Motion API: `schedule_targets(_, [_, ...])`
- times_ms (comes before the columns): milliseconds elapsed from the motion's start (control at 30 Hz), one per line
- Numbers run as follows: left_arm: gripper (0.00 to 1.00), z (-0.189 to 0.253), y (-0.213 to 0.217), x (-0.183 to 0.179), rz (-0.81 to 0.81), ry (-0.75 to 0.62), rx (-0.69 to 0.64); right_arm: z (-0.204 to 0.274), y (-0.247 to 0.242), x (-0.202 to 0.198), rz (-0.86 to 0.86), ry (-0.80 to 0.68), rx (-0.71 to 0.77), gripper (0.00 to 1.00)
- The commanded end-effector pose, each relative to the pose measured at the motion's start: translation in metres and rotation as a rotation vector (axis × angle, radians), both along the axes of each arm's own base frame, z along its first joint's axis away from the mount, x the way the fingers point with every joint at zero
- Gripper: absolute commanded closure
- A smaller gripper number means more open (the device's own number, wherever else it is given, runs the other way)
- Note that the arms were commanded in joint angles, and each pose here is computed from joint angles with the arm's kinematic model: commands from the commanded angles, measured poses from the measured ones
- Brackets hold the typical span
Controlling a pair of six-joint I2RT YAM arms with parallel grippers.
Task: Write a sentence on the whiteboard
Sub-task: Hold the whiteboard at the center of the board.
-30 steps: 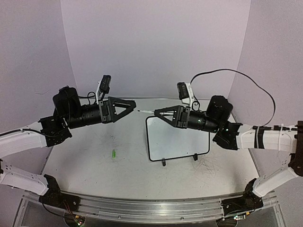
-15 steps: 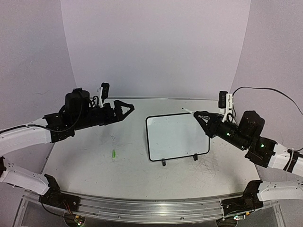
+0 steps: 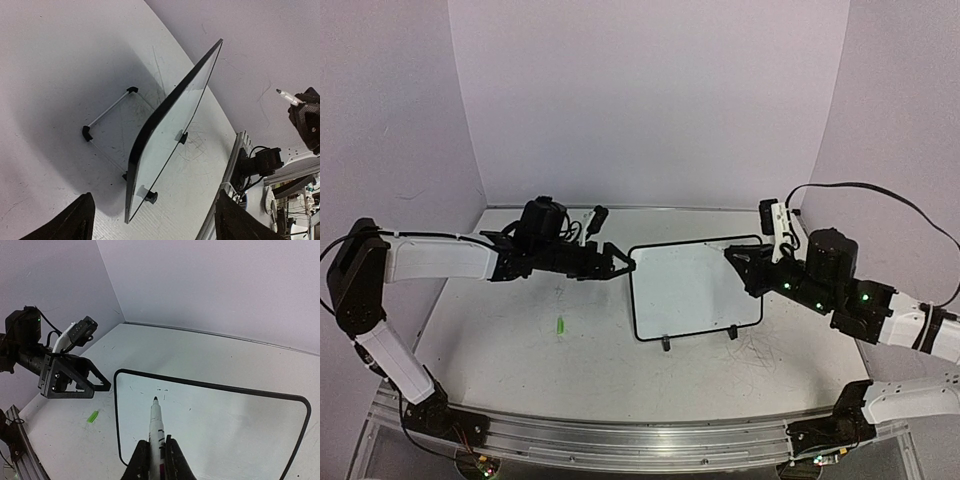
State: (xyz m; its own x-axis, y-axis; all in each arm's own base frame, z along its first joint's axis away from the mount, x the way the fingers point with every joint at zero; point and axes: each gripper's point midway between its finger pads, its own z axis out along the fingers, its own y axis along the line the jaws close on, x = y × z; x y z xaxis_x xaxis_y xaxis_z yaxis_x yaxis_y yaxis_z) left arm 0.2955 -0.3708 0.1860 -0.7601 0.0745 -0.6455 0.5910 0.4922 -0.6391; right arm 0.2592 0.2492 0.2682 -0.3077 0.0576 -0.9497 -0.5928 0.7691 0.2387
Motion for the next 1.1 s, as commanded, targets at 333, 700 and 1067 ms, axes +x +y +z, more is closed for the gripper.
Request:
schedule_targets(333, [0.33,0.003,-0.015,0.017,-0.169,-0.061,-0.081,-0.001,0.061,-0.009,0.251,-0.132,-0.197,1.00])
schedule_targets(700, [0.44,-0.002,-0.011,0.019,-0.185,-0.054,-0.116,-0.023,0.077,-0.019,0.266,-0.143,-0.250,1.00])
schedule_targets(1067, [0.53,0.000,-0.016,0.023,-0.188,-0.027,-0.146,-0.029,0.085,-0.027,0.287,-0.163,-0.232,1.00])
